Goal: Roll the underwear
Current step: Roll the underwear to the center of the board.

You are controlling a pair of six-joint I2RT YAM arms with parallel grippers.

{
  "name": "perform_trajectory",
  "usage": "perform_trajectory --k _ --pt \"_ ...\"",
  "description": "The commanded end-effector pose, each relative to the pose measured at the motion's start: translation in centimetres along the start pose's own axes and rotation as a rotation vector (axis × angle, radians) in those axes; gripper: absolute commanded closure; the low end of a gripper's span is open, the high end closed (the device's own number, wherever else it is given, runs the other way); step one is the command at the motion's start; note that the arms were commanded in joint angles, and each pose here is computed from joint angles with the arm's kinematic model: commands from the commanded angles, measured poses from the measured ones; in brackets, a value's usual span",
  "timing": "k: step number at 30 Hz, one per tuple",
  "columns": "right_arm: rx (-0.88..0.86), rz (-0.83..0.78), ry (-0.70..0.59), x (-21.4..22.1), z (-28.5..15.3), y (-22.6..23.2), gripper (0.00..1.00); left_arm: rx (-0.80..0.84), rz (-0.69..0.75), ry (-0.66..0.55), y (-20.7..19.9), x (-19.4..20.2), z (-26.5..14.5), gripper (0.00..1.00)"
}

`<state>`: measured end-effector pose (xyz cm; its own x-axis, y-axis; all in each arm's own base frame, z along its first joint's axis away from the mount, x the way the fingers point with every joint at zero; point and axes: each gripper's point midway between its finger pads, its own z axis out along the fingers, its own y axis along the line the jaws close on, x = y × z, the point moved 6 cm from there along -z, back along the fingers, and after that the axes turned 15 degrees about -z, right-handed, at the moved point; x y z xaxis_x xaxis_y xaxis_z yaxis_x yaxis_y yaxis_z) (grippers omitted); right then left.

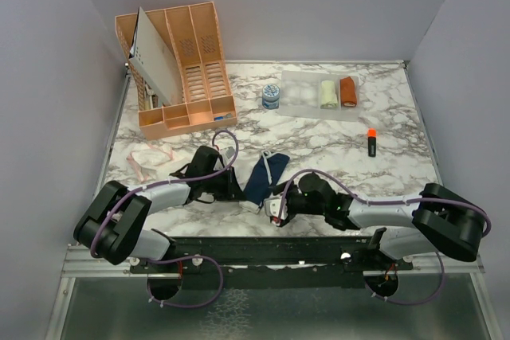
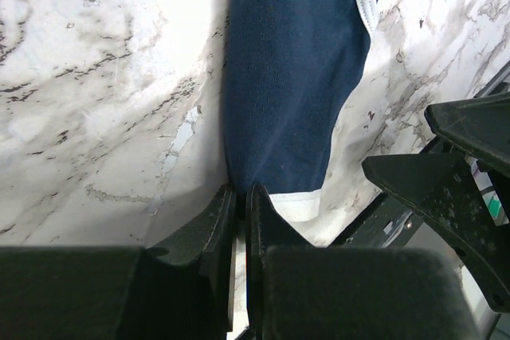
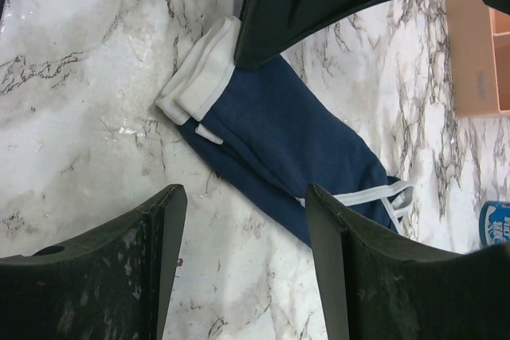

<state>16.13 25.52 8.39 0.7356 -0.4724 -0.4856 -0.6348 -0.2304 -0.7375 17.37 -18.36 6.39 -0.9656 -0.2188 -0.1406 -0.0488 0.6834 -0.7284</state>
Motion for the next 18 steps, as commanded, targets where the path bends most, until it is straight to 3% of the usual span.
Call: perform_trajectory --k 1,11,18 --pt "-0.035 -0.050 -0.040 -0.5 0.4 0.5 0.36 -0.067 0.008 0.000 1.1 0.0 0.0 1.00" --pt "-0.119 -0.120 -0.106 -1.8 2.7 1.0 0.38 -0.061 0.006 0.021 1.2 0.0 0.3 1.00" --pt "-0.198 -0.103 -0.110 -1.3 3.7 2.7 0.45 -0.059 0.003 0.020 1.2 0.0 0.2 1.00"
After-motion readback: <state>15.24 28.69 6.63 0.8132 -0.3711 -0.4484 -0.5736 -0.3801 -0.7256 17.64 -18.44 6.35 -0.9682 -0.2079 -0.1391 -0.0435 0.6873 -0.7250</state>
